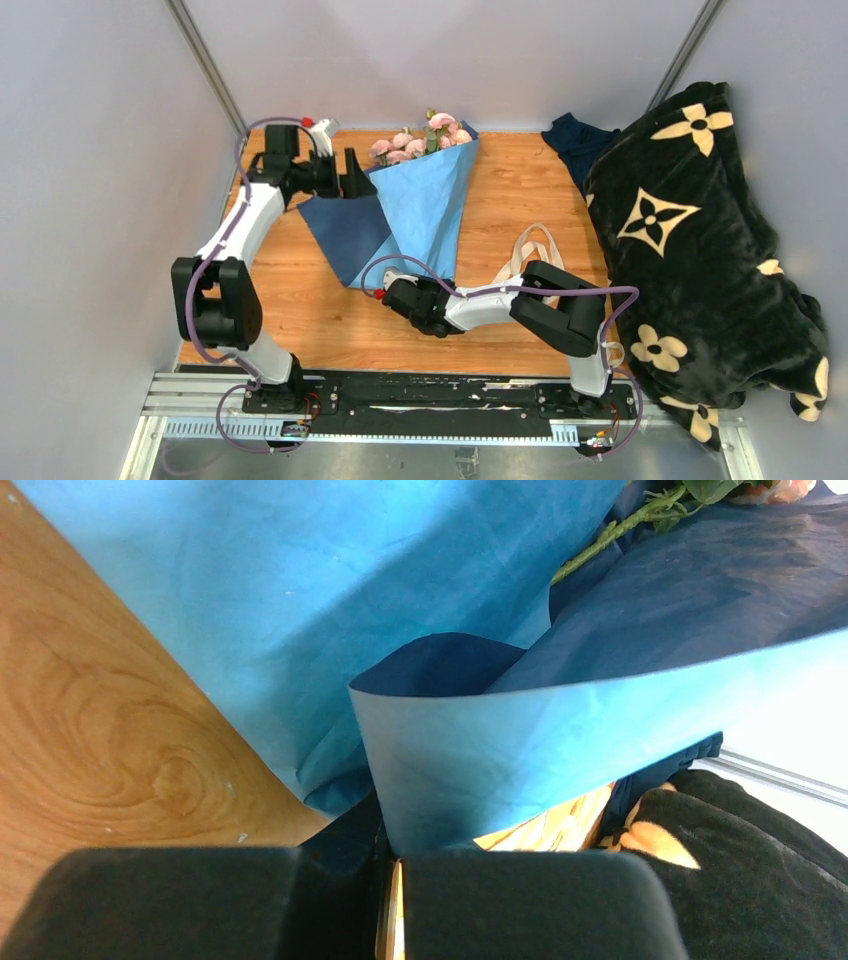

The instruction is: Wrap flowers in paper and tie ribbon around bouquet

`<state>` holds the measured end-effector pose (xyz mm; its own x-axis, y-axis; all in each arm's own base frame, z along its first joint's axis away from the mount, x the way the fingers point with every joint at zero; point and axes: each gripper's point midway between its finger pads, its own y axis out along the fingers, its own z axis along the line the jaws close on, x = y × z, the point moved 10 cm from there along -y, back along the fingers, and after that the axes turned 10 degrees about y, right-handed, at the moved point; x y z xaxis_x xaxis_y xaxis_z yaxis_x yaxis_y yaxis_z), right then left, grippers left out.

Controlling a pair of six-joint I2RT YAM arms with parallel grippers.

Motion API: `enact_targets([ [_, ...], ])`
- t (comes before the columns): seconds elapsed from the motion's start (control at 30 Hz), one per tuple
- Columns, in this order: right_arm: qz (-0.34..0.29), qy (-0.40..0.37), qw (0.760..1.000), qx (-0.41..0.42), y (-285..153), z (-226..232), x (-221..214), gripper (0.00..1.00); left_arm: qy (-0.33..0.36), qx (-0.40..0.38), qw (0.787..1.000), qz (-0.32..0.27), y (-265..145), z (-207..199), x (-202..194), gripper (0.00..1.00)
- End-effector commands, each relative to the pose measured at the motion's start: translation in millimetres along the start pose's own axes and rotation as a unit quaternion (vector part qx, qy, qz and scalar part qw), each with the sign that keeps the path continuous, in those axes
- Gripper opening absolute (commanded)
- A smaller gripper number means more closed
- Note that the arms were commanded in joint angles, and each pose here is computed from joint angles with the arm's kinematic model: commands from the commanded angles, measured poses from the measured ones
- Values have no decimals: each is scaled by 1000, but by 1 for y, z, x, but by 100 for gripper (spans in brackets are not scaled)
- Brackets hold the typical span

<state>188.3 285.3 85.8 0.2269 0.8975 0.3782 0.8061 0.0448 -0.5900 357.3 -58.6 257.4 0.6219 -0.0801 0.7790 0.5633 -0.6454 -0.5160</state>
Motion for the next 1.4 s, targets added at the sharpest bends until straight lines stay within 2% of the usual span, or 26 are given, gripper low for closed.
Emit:
enact_targets([
  [0.0, 3, -19, 1000, 6, -1, 2, 4, 0, -51, -97, 994, -3, 33, -34, -36, 100],
  [0.17, 1, -26, 1000, 6, -2, 0, 4, 0, -41, -99, 992, 72, 75, -42, -55, 100],
  [0.27, 1, -28, 1000, 3, -3, -1, 3, 0, -52, -99, 990, 83, 91, -34, -55, 98],
  [0.3, 1, -30, 1000, 4, -4, -2, 3, 0, -54, -100, 990, 84, 94, -32, -54, 89],
  [0.37, 0, -34, 999, 5, -4, -2, 3, 0, -61, -110, 989, 78, 97, -33, -52, 48],
  [0.4, 0, -38, 999, 5, -4, -3, 2, 0, -60, -115, 989, 72, 98, -33, -51, 22],
  [0.43, 0, -42, 999, 4, -5, -4, 2, 0, -59, -116, 989, 70, 98, -33, -52, 3],
  [0.47, 1, -48, 999, 3, -6, -5, 1, 1, -58, -113, 989, 70, 97, -33, -53, 0],
  [0.53, 1, -62, 998, 5, -10, -8, -1, 9, -54, -90, 991, 86, 98, -27, -61, 0],
  [0.63, -10, -85, 996, 28, -25, -15, -7, 33, -58, -31, 989, 129, 103, -7, -80, 0],
  [0.67, -16, -82, 996, 38, -32, -20, -8, 38, -64, -17, 988, 141, 106, 0, -86, 0],
  [0.8, -31, -62, 991, 118, -62, -38, -14, 45, -85, 15, 980, 179, 113, 18, -108, 0],
  [0.93, -79, -14, 967, 240, -95, -58, -16, 46, -89, 23, 978, 189, 117, 22, -120, 0],
  [1.03, -126, 48, 924, 358, -107, -70, -10, 46, -87, 27, 977, 195, 116, 23, -123, 0],
  [1.07, -143, 82, 902, 399, -107, -74, -5, 45, -85, 30, 977, 195, 116, 23, -124, 0],
  [1.13, -173, 173, 874, 421, -92, -89, 9, 42, -83, 34, 977, 195, 115, 23, -125, 0],
  [1.17, -180, 227, 852, 436, -83, -96, 16, 41, -81, 36, 977, 196, 114, 23, -125, 0],
  [1.23, -186, 294, 825, 445, -60, -107, 26, 34, -79, 41, 976, 197, 113, 24, -124, 0],
  [1.37, -162, 404, 780, 448, -5, -112, 28, 17, -75, 50, 976, 196, 110, 23, -122, 0],
])
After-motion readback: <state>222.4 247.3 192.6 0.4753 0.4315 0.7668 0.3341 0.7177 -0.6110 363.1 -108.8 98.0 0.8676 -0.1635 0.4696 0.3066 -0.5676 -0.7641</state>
